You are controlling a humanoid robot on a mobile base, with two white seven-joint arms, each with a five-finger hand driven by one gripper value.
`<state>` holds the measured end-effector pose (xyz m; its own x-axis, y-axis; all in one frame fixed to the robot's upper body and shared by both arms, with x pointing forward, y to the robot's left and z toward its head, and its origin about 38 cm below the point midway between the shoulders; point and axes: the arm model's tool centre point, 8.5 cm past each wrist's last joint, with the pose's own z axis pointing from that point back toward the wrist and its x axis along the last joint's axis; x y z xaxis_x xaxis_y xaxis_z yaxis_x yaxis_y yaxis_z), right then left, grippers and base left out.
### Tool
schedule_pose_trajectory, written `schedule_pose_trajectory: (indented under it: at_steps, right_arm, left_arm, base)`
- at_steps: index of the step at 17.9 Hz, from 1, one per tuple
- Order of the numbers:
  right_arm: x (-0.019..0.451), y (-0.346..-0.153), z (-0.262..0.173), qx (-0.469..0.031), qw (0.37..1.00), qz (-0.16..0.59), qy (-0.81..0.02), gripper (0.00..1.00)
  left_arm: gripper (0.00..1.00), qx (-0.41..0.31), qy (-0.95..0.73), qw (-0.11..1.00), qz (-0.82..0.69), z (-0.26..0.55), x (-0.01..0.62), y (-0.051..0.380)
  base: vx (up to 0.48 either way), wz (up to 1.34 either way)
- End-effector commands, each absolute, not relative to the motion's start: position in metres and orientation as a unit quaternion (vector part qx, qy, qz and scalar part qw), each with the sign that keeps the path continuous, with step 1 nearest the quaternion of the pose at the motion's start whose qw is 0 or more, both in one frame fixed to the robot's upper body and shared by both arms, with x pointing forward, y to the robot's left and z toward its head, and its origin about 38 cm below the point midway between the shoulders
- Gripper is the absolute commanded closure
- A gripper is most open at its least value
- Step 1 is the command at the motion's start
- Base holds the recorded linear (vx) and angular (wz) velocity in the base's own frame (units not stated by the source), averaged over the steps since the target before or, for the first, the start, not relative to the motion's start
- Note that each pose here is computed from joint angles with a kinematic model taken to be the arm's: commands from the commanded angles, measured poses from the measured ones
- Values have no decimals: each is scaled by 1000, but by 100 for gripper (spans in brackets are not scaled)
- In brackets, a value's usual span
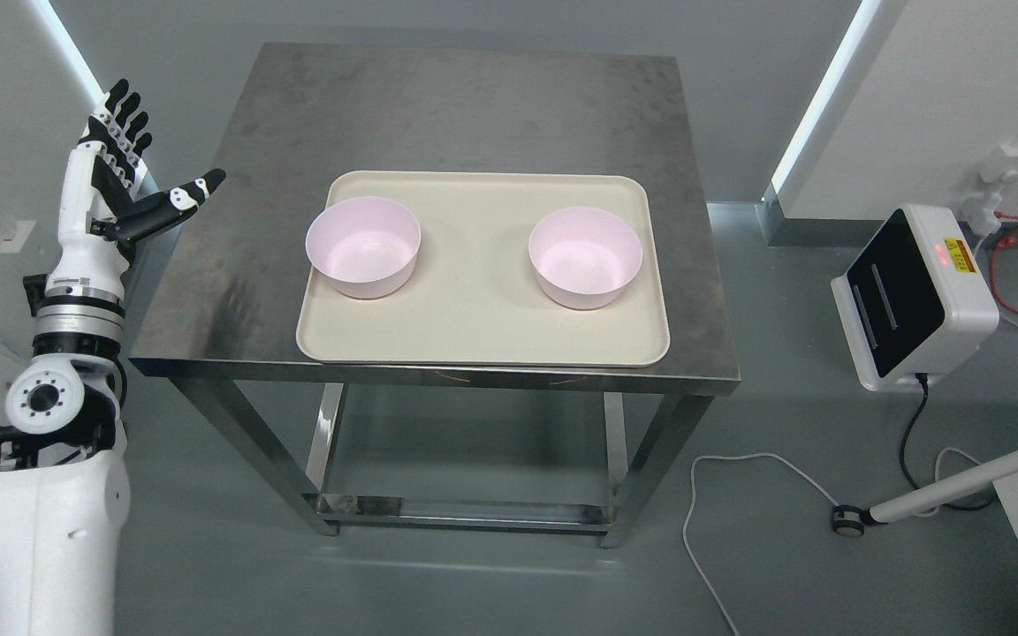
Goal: Stack pink IKEA bowls on left shelf middle
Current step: 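Raise the left hand and reach toward the pink bowl nearer the left arm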
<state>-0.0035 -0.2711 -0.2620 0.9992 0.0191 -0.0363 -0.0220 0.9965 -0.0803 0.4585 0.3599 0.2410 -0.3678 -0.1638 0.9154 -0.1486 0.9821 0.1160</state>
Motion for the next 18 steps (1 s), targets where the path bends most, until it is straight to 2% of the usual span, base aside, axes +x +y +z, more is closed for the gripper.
schedule_pose_trajectory:
  at_steps: [1,4,7,11,14,18]
  right_arm:
    - [-11,-282,-261,-49,999,-6,15,0]
    - [-11,-282,-261,-49,999,-6,15,0]
    - [-11,-282,-261,-49,999,-6,14,0]
    - [-11,-282,-261,-49,999,-7,14,0]
    - [-11,-282,-261,-49,999,-6,14,0]
    - [-11,-282,-261,-49,999,-6,14,0]
  left_arm:
    - [0,102,-830,548,-9,239,452,368]
    - [0,87,-831,548,-35,241,456,358]
    - [0,36,-821,542,-175,262,468,335]
    - [1,81,-745,556,-360,277,500,319]
    - [4,96,-701,555,-437,285,527,290]
    - [7,113,-638,585,-488,266,551,282]
  base:
    - [-11,0]
    - [-18,-1]
    - [-12,8]
    - [-1,4]
    - [0,0]
    - [0,0]
